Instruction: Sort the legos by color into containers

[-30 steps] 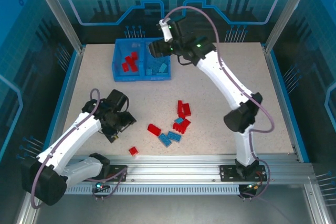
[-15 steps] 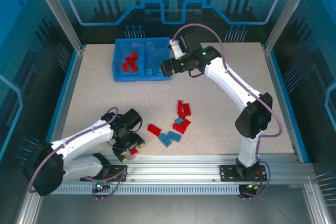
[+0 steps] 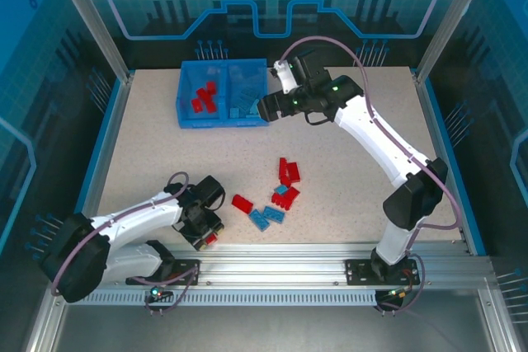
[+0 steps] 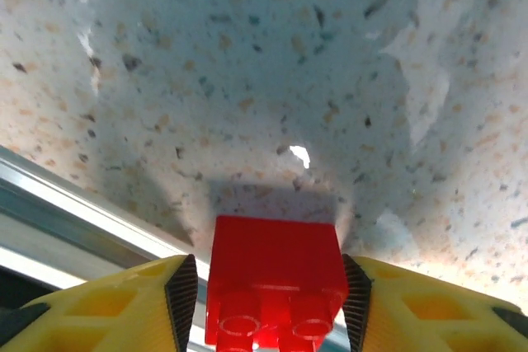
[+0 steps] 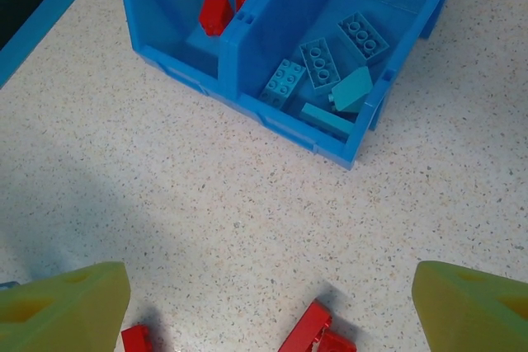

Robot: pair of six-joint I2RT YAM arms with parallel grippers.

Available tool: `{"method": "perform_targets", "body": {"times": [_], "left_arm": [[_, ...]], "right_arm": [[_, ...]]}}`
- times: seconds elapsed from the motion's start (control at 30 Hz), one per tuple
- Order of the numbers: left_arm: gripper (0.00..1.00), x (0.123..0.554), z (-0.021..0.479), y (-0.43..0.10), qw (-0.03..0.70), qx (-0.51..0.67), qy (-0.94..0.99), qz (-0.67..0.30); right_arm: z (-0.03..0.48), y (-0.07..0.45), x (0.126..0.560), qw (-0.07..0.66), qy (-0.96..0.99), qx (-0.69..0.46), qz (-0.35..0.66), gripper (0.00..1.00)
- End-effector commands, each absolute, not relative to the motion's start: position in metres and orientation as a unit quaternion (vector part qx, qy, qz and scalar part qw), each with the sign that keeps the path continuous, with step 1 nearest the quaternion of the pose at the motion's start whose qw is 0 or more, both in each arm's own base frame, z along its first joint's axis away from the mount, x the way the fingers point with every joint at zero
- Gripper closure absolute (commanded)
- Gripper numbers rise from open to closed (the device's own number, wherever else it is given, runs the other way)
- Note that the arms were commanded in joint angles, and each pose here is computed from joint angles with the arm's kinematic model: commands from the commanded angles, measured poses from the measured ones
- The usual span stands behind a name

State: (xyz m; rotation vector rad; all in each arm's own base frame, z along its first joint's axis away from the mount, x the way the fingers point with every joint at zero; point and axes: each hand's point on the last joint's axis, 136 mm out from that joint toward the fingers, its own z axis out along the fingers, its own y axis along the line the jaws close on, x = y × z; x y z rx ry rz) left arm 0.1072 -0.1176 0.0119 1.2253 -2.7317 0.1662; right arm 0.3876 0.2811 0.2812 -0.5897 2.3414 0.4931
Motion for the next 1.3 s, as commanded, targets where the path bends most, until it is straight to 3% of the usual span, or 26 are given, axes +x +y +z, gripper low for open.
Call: {"method": "perform_targets", "body": {"times": [0.0, 0.13, 0.4, 0.57, 0.83, 0.97, 1.27], "left_arm": [[0.55, 0.114, 0.011, -0.113, 0.049, 0.397, -0.915, 0.045], [0.66, 0.123, 0.016, -0.114, 0.034, 0.388, -0.92, 0.05], [0.67, 0.184, 0.075, -0.105, -0.08, 0.359, -0.927, 0.074], [0.66, 0.26, 0.137, -0.089, -0.183, 0.311, -0.929, 0.086], [0.65, 0.393, 0.203, -0.045, -0.278, 0.286, -0.917, 0.026], [0.64, 0.463, 0.205, -0.019, -0.316, 0.299, -0.9, -0.026], [0.61, 0.58, 0.158, 0.013, -0.322, 0.345, -0.882, -0.01]], "right_arm": [[0.284, 0.276, 0.371, 0.314, 0.899, -0.223, 0.208, 0.1], [0.278, 0.283, 0.332, 0.27, 0.888, -0.254, 0.272, 0.1], [0.235, 0.285, 0.248, 0.178, 0.889, -0.235, 0.351, 0.1], [0.227, 0.287, 0.245, 0.193, 0.895, -0.206, 0.345, 0.1], [0.223, 0.28, 0.263, 0.228, 0.907, -0.183, 0.305, 0.1], [0.223, 0.278, 0.265, 0.23, 0.909, -0.18, 0.297, 0.1], [0.231, 0.27, 0.259, 0.243, 0.91, -0.168, 0.292, 0.1]]}}
